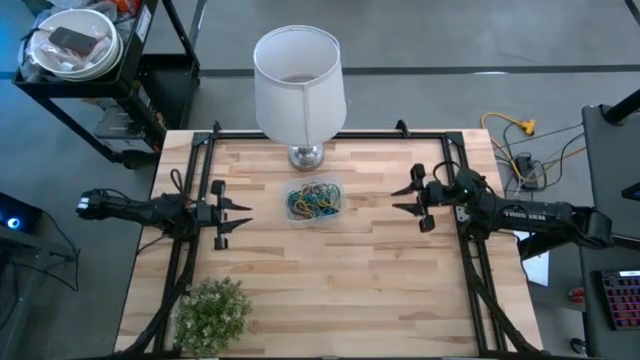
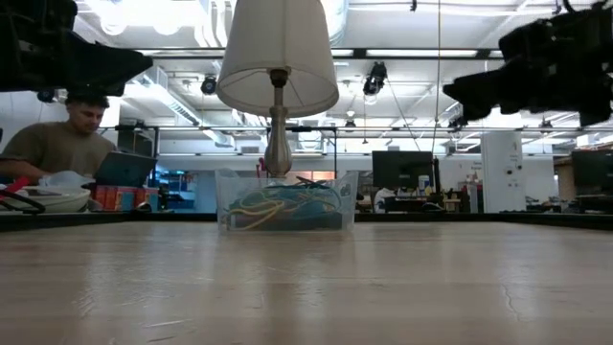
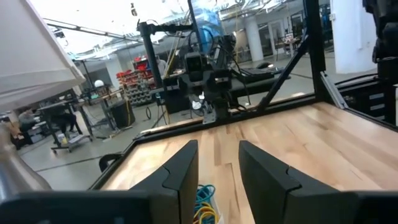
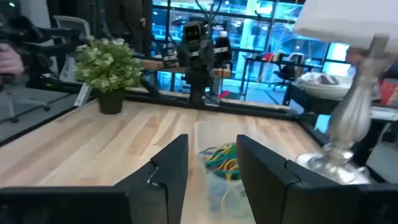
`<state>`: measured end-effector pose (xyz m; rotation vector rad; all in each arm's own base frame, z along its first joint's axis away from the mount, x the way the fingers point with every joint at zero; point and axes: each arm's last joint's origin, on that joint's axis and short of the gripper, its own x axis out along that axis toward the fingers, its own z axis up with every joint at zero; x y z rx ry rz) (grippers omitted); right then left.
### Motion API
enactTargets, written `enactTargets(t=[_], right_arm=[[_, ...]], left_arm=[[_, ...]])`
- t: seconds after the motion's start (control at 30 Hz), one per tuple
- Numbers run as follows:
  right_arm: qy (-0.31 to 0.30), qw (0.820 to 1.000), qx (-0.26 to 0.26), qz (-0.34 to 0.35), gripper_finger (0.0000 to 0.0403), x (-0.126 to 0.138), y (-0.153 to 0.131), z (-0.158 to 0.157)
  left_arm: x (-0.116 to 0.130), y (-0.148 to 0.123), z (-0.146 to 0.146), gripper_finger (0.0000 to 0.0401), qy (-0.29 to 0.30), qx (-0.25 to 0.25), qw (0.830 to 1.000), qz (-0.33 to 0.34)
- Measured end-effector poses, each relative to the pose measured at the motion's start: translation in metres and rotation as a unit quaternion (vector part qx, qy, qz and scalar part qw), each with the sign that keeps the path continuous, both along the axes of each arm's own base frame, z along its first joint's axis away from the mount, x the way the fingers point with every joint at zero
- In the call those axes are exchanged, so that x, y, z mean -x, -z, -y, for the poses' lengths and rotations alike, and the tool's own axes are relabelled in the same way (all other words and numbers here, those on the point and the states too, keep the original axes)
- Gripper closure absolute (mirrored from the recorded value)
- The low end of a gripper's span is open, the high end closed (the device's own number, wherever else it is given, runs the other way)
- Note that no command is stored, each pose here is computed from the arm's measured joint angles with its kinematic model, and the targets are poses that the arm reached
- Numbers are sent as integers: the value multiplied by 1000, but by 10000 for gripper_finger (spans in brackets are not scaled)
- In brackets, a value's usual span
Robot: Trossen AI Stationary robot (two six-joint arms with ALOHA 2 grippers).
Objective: Pick and place rubber bands into bin
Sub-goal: Return to Home Position
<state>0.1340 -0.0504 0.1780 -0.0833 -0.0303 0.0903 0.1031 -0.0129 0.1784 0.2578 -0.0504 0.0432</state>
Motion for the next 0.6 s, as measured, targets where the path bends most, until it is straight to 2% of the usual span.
enactTargets(t=[0.17, 0.27, 0.53, 0.6], right_arm=[[-49, 999, -16, -9, 278, 2, 13, -12], [-83, 997, 4, -5, 282, -1, 13, -21], [-100, 993, 47, 38, 287, -2, 5, -43], [-87, 994, 49, 46, 285, 0, 2, -43]], left_arm=[[0, 0, 0, 301, 1, 0, 1000, 2], [0, 0, 0, 301, 4, 0, 1000, -1], [0, 0, 1, 301, 20, -1, 1000, 0], [0, 0, 1, 301, 20, -1, 1000, -1]])
